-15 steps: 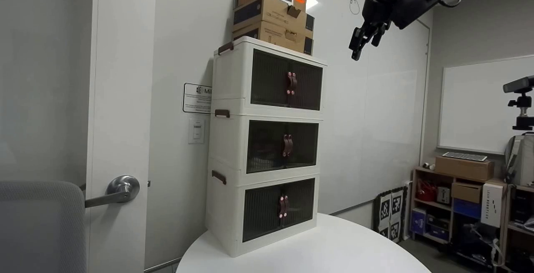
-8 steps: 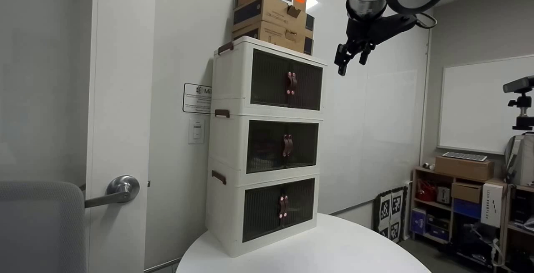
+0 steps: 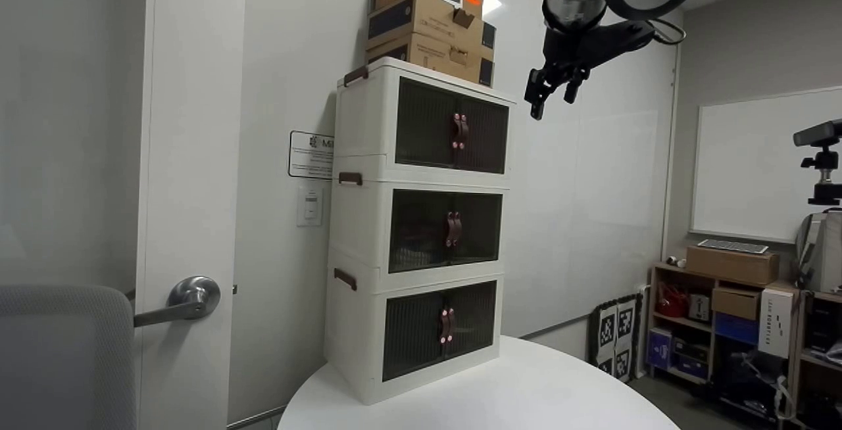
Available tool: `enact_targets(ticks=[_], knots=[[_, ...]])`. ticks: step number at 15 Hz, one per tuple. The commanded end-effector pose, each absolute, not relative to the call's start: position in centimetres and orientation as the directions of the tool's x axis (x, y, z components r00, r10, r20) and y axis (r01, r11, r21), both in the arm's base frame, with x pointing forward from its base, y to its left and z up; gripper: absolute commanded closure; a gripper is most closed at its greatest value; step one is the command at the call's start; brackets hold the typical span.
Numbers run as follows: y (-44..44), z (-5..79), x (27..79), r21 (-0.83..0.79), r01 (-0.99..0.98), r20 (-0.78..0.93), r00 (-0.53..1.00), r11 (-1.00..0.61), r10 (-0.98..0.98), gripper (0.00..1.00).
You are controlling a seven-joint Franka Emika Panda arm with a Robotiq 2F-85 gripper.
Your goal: Open the top left and right cabinet doors
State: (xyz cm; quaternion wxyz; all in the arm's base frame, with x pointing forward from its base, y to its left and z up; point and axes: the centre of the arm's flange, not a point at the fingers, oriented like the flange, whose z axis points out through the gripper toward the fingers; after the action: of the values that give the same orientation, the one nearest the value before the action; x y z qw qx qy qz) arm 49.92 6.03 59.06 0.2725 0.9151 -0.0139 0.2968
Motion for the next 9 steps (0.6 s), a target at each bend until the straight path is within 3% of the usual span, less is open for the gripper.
enact_targets(ticks=[1, 9], knots=[[6.7, 58.6, 50.2, 0.489, -0.202, 0.553, 0.825, -0.849, 0.122, 0.00], [8.9, 57.6, 56.9, 0.507, -0.330, 0.652, 0.751, -0.796, 0.104, 0.00]])
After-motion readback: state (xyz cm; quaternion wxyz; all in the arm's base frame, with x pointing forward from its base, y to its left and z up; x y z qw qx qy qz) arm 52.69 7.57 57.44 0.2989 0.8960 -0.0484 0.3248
